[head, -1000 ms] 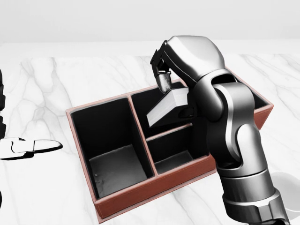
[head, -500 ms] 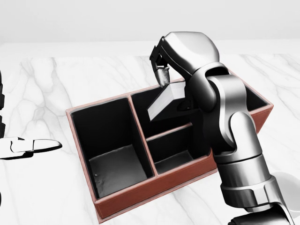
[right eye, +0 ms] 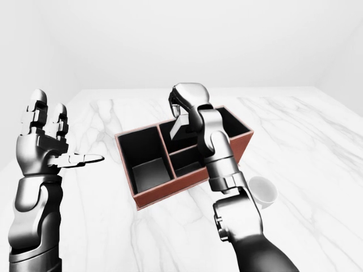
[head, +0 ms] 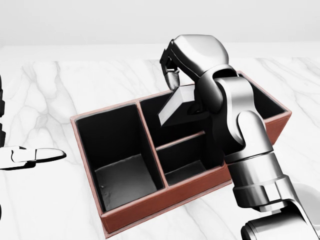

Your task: Pick up the book and place it in the front compartment of the caddy.

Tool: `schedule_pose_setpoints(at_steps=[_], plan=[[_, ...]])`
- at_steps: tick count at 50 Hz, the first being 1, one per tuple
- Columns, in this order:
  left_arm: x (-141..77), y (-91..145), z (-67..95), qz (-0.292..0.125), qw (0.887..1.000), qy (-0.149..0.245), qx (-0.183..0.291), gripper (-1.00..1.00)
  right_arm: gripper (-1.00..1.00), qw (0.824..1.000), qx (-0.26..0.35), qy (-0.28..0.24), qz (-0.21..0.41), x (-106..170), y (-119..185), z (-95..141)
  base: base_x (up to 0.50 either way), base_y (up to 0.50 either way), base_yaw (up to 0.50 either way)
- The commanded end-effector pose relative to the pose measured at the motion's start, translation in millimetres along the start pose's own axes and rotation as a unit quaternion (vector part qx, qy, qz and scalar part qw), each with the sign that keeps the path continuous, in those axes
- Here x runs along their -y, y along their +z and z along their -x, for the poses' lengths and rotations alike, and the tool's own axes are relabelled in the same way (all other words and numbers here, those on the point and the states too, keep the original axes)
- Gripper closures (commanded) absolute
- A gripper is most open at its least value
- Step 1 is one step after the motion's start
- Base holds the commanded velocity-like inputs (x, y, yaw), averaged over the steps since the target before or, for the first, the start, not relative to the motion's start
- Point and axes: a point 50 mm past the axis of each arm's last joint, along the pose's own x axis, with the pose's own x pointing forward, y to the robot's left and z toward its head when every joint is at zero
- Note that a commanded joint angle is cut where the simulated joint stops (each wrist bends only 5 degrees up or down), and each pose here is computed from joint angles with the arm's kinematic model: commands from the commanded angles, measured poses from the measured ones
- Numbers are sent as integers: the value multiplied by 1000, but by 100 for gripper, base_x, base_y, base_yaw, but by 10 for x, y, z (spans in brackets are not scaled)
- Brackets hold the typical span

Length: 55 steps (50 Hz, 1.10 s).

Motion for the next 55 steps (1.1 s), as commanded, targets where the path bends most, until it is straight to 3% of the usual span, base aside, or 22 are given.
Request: schedule_pose_setpoints(at_steps=[1, 55], plan=[[-7, -1, -5, 0, 1000, 1, 0, -100, 100, 1000, 4, -20, 10, 47, 30, -55, 0, 0, 0], [-12, 7, -11, 2, 1000, 3, 2, -100, 100, 1000, -6, -8, 24, -155, 69, -364, 0, 0, 0]])
